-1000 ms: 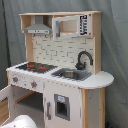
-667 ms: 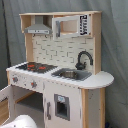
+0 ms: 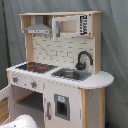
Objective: Play with the kitchen
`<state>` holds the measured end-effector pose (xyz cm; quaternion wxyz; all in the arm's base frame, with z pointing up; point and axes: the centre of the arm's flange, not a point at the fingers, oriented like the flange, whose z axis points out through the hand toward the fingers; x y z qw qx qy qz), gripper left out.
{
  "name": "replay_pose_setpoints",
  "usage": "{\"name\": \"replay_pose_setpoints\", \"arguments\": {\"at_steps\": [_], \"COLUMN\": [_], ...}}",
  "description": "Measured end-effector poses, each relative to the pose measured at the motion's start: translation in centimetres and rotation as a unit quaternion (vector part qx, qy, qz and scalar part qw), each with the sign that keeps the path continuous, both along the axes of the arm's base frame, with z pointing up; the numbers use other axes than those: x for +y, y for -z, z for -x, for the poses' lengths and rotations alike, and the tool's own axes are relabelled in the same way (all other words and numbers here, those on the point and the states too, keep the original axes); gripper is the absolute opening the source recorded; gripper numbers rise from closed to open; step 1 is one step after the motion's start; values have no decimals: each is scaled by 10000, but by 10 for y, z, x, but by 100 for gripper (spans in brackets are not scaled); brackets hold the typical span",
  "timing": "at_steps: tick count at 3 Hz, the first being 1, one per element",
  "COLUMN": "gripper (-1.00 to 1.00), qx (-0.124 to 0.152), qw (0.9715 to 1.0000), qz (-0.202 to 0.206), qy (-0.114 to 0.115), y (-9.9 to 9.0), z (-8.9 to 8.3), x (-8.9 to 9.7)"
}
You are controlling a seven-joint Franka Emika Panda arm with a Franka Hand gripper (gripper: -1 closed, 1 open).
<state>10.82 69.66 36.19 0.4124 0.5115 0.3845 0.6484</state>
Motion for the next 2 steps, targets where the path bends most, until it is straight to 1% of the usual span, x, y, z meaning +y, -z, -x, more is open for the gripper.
{"name": "replay_pose_setpoints", "arguments": {"at_steps": [1, 2], "gripper": [100, 100], "qx": [223, 457], "qw": [9991, 9964], "qz": [-318, -658], "qy": [-145, -270], "y": [32, 63], "z": [3, 8], "x": [6, 9]}}
